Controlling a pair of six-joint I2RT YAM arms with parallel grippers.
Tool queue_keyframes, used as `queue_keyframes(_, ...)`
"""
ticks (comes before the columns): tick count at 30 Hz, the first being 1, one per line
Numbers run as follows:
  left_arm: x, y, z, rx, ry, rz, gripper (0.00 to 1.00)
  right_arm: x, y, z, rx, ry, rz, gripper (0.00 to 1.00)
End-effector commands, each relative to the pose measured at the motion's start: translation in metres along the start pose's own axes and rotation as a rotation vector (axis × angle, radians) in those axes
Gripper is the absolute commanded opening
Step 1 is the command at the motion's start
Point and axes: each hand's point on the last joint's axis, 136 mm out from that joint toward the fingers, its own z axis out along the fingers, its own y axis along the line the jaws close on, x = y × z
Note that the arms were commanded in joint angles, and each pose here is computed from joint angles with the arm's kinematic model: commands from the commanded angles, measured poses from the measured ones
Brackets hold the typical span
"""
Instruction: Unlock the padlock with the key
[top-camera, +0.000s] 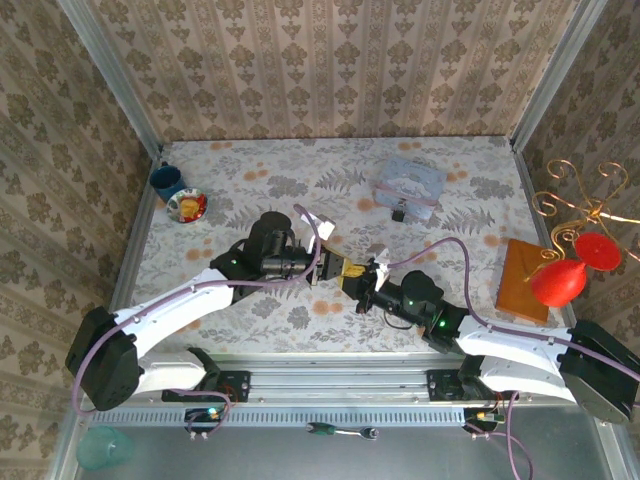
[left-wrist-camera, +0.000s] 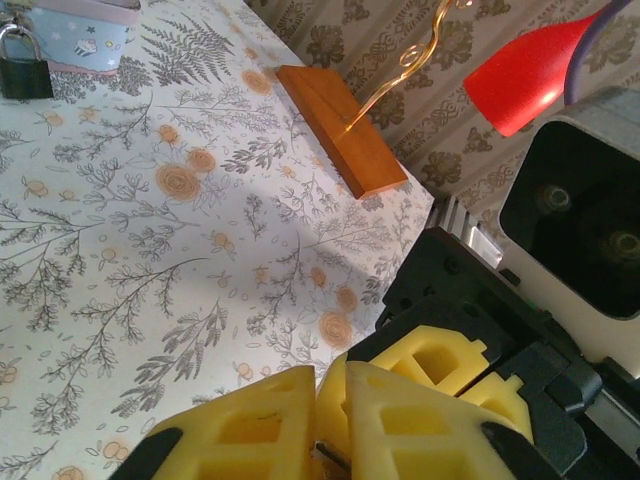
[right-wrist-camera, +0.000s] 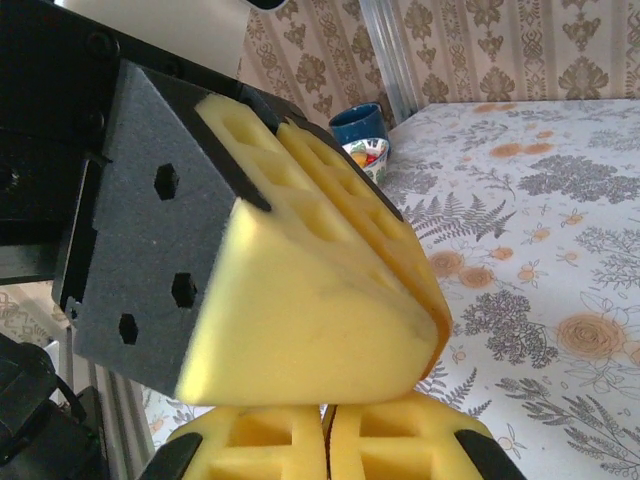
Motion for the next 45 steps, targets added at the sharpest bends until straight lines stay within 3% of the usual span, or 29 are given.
queue_keyframes(1,-0.012,-0.013,0.001,0.053,-0.032,0.020,0.11,-0.009,-0.001,-0.001,0.024,-0.030,-0.015,0.00)
queue_keyframes(6,-0.018,-0.008,0.001,0.015,-0.063,-0.002,0.00,-0.010,-0.011,-0.001,0.081,-0.032,0.001,0.01)
queue_keyframes(8,-0.027,-0.001,-0.001,-0.024,-0.107,-0.030,0.00,-0.010,-0.016,0.001,0.109,-0.011,0.008,0.07)
queue_keyframes(14,-0.044,0.034,-0.013,-0.230,-0.235,-0.162,0.00,-0.025,-0.033,-0.003,0.188,-0.086,0.051,0.63)
queue_keyframes(16,-0.042,0.052,-0.022,-0.326,-0.285,-0.252,0.00,-0.028,-0.048,-0.008,0.272,-0.116,0.087,0.74)
queue_keyframes(19,-0.031,0.077,-0.032,-0.407,-0.359,-0.425,0.00,-0.034,-0.057,-0.014,0.300,-0.160,0.156,0.74)
queue_keyframes(23,-0.028,0.075,-0.031,-0.367,-0.399,-0.510,0.00,-0.045,-0.057,-0.018,0.309,-0.166,0.324,0.64)
queue_keyframes(27,-0.023,0.073,-0.035,-0.360,-0.413,-0.588,0.00,-0.043,-0.055,-0.018,0.296,-0.140,0.452,0.62)
queue_keyframes(37,-0.036,0.053,-0.031,-0.231,-0.475,-0.527,0.00,-0.047,-0.031,0.008,0.070,-0.103,0.754,0.51)
queue_keyframes(45,-0.050,0.033,-0.027,-0.113,-0.500,-0.499,0.00,-0.065,-0.019,0.006,-0.007,-0.148,0.737,0.49)
